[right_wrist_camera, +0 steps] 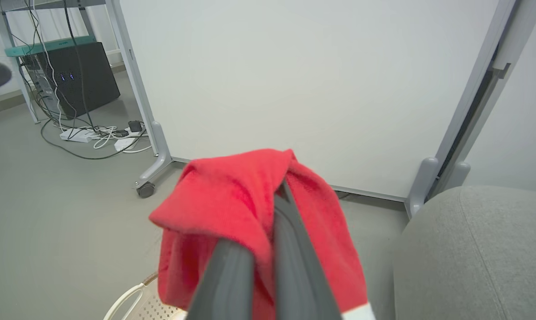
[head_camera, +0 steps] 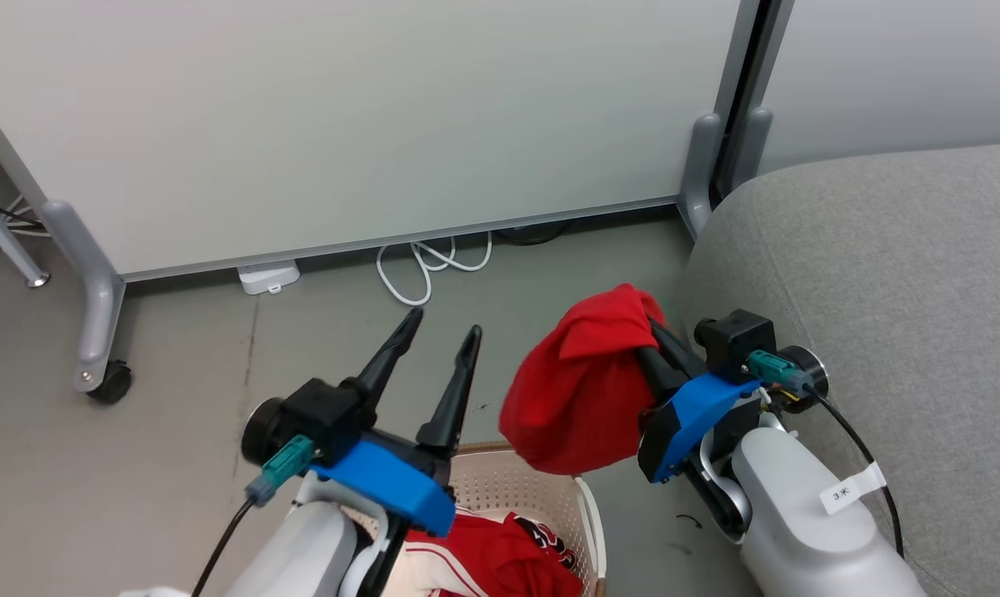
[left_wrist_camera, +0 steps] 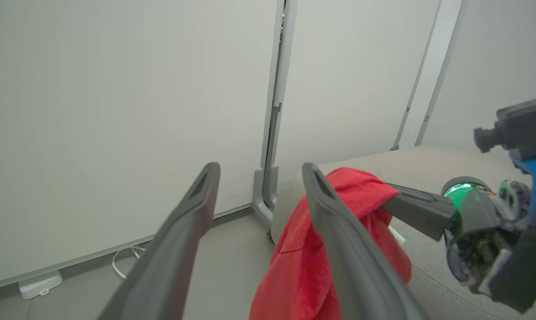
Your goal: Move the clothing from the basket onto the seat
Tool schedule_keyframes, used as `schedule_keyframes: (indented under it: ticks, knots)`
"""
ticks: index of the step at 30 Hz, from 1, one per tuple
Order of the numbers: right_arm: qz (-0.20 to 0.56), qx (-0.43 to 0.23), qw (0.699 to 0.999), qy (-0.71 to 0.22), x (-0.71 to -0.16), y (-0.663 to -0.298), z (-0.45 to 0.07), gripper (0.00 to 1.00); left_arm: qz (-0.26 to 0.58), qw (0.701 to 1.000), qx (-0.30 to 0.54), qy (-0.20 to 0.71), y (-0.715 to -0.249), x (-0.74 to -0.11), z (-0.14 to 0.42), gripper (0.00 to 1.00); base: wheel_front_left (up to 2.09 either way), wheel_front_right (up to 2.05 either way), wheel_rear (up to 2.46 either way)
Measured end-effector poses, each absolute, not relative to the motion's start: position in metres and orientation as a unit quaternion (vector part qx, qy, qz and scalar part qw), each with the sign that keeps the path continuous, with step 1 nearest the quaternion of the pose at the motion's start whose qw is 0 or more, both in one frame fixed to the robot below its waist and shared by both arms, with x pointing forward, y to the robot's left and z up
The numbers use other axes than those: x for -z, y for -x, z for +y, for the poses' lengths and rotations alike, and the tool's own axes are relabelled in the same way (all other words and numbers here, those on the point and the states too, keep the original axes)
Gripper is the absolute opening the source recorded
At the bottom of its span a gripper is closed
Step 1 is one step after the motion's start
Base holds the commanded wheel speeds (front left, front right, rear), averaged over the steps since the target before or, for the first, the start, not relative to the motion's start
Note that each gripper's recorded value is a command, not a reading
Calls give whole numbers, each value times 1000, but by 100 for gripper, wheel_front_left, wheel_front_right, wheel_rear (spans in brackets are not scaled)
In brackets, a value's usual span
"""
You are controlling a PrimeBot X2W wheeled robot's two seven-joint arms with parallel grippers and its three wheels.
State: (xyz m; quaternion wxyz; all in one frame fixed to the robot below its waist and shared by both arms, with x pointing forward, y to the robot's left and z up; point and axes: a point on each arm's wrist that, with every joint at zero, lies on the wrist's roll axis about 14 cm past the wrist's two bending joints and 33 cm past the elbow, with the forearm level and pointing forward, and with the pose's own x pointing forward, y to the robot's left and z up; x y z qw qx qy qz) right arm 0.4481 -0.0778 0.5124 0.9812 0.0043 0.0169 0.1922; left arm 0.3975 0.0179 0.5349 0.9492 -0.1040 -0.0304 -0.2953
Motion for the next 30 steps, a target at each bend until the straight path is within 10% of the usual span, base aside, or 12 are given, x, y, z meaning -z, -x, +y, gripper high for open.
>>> schedule_keyframes:
  ticks: [16,30]
  knots:
    - [-16,-147,989,-4,-529,-442,-114,0,17,972,221,79,-375,-481,72,100,0,0,0]
    - [-5,-55,998,0,-520,-408,-186,0,24,948,308,73,-380,-477,8,100,0,0,0]
